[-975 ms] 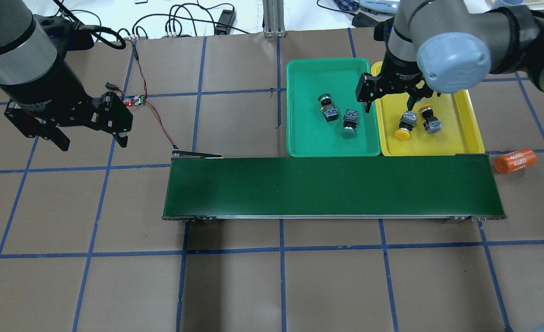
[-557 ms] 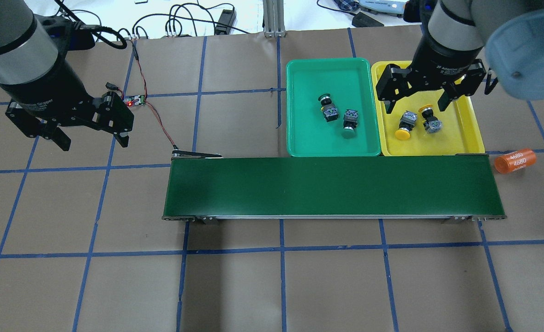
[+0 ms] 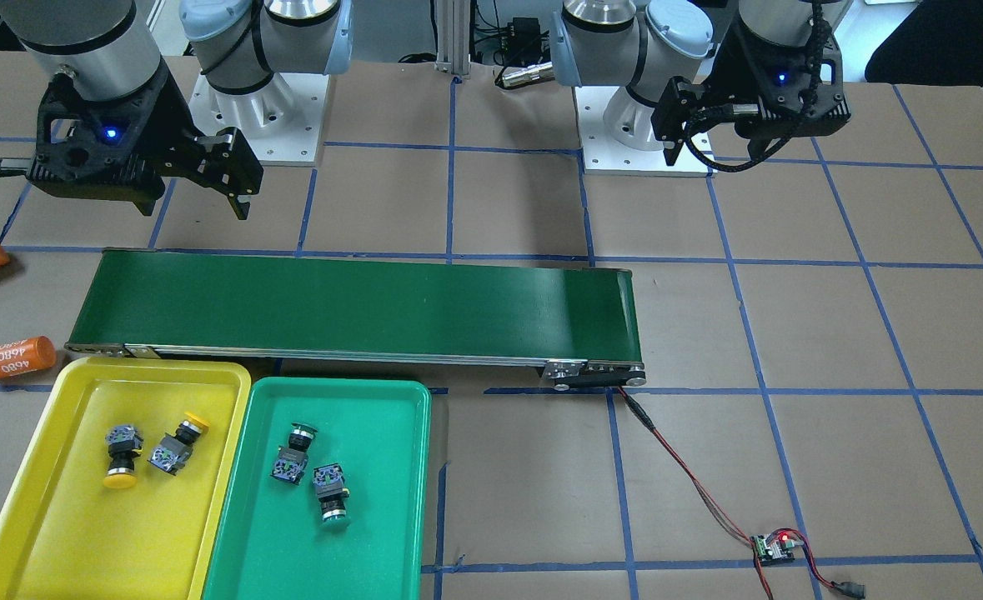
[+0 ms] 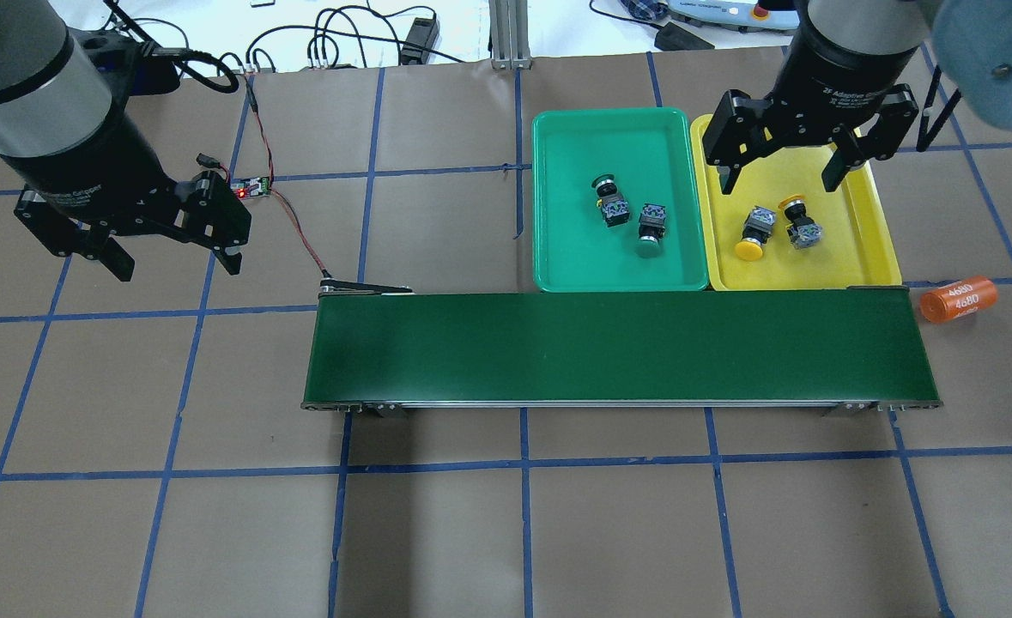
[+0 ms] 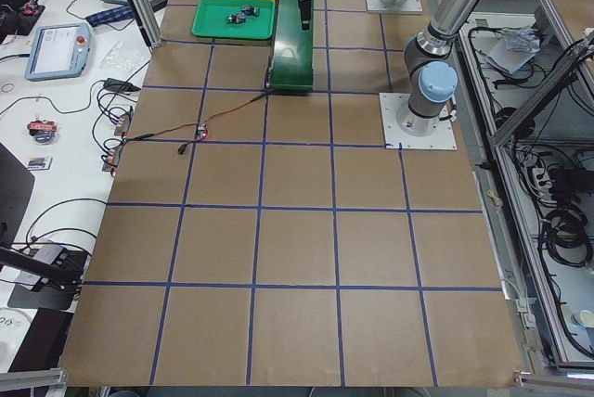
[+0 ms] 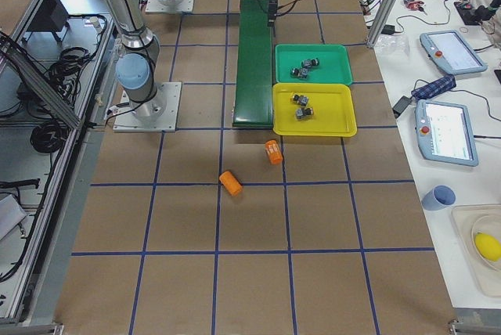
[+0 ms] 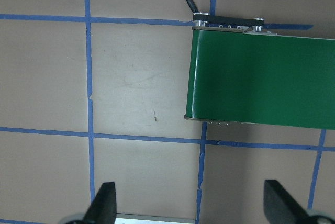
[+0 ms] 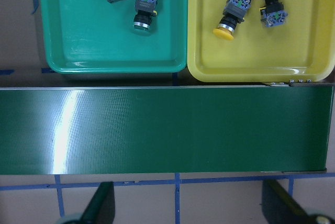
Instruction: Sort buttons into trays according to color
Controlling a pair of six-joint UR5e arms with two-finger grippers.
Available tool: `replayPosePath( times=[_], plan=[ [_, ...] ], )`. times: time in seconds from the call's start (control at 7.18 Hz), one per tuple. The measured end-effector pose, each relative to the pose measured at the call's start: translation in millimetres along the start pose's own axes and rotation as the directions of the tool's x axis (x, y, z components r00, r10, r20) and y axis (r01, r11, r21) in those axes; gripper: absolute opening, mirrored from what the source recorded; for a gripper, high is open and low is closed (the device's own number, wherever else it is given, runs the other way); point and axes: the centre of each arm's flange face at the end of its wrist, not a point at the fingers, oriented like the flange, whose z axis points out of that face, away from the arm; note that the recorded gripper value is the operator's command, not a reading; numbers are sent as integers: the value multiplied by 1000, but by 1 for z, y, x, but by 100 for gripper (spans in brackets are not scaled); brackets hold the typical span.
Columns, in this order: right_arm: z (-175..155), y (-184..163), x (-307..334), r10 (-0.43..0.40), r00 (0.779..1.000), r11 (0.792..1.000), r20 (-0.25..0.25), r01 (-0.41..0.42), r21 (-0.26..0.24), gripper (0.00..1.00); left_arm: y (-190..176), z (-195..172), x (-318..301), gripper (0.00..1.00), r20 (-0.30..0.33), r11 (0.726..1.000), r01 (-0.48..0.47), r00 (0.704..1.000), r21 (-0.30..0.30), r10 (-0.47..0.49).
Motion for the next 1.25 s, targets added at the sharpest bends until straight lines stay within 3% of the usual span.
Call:
replayPosePath(
  times=[1.25],
  plan=[
    [-7, 5, -1, -5, 1000, 1000, 11, 5, 10, 100, 0, -1, 0, 100, -2, 1000, 1, 1000, 6, -1]
  ],
)
